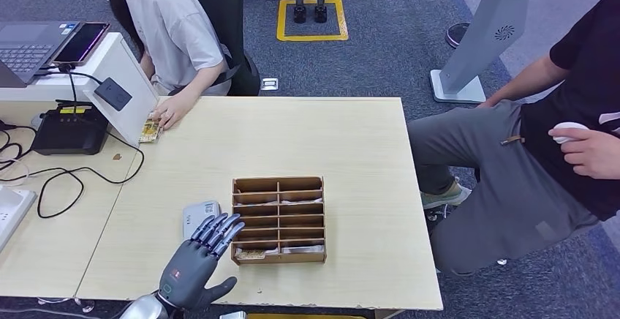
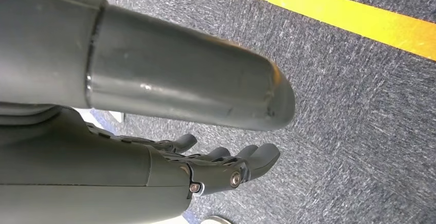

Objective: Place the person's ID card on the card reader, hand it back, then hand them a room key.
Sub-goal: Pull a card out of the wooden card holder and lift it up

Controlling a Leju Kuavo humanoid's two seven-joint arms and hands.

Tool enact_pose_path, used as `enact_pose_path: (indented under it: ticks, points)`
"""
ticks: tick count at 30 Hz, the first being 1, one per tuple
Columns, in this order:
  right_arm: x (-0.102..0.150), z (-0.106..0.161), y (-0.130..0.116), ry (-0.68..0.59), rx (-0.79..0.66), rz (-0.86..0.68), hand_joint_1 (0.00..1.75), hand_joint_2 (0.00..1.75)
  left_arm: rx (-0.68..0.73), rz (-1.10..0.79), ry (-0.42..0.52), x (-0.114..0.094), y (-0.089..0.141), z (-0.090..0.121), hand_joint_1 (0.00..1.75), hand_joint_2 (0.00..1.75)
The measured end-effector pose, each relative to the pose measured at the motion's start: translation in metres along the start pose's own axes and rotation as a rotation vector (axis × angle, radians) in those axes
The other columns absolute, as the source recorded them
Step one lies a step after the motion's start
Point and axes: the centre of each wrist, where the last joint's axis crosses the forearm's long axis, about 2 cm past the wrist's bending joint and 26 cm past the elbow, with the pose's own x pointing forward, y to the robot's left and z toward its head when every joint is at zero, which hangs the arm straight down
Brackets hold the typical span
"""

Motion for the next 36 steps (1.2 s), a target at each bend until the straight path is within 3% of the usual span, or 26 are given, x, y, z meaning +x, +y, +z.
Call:
enact_pose_path:
  ticks: [36]
  points:
    - [0.001,0.001,0.003,0.008,0.001,-0.015,0.00,0.00,-0.055,-0.051,-0.015,0.013,-0.006,-0.001,0.00,1.75]
